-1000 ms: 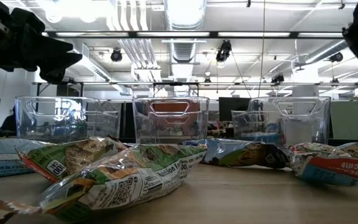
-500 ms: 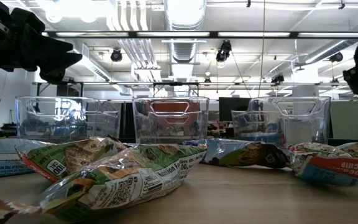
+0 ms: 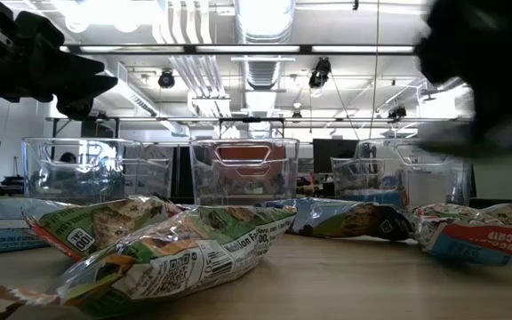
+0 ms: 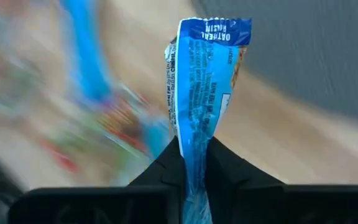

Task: Pick and place Granola Bars by type
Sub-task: Put the blue granola bar into the middle transparent container

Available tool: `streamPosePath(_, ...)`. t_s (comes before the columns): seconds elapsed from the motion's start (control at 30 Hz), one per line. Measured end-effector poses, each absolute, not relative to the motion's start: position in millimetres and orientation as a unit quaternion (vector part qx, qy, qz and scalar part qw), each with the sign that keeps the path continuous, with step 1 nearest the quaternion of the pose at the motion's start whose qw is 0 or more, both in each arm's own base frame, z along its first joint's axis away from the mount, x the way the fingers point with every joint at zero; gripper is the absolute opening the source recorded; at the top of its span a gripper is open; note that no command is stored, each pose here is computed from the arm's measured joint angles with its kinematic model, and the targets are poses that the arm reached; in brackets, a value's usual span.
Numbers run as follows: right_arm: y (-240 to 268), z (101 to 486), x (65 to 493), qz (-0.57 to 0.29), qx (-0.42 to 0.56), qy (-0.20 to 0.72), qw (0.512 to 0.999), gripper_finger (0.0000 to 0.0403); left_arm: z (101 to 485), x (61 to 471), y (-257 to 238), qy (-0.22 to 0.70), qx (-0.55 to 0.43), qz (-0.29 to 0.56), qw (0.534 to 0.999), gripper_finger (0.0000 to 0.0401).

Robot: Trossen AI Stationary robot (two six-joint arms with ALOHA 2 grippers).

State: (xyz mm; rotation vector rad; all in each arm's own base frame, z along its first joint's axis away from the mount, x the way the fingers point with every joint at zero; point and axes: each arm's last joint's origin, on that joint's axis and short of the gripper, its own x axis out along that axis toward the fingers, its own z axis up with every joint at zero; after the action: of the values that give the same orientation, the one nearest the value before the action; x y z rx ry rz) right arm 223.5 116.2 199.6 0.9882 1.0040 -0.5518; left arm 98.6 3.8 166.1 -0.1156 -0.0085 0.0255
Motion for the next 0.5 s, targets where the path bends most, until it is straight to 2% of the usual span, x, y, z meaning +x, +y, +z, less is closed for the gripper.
streamPosePath(0.1,97,239,238,-0.251,0.454,0.355,0.778,0.0048,166,99,4,-0.004,-0.058,0.013,0.998,0.0163)
streamPosePath(0.23,58,284,260,-0.269,0.444,0.257,0.815,0.0055,166,99,4,-0.005,-0.058,0.013,0.998,0.0163)
streamPosePath(0.37,8,309,287,-0.264,0.423,0.231,0.835,0.0053,166,99,4,-0.004,-0.058,0.013,0.998,0.0163)
streamPosePath(0.5,-49,310,315,-0.274,0.413,0.248,0.832,0.0054,166,99,4,-0.004,-0.058,0.013,0.998,0.0163)
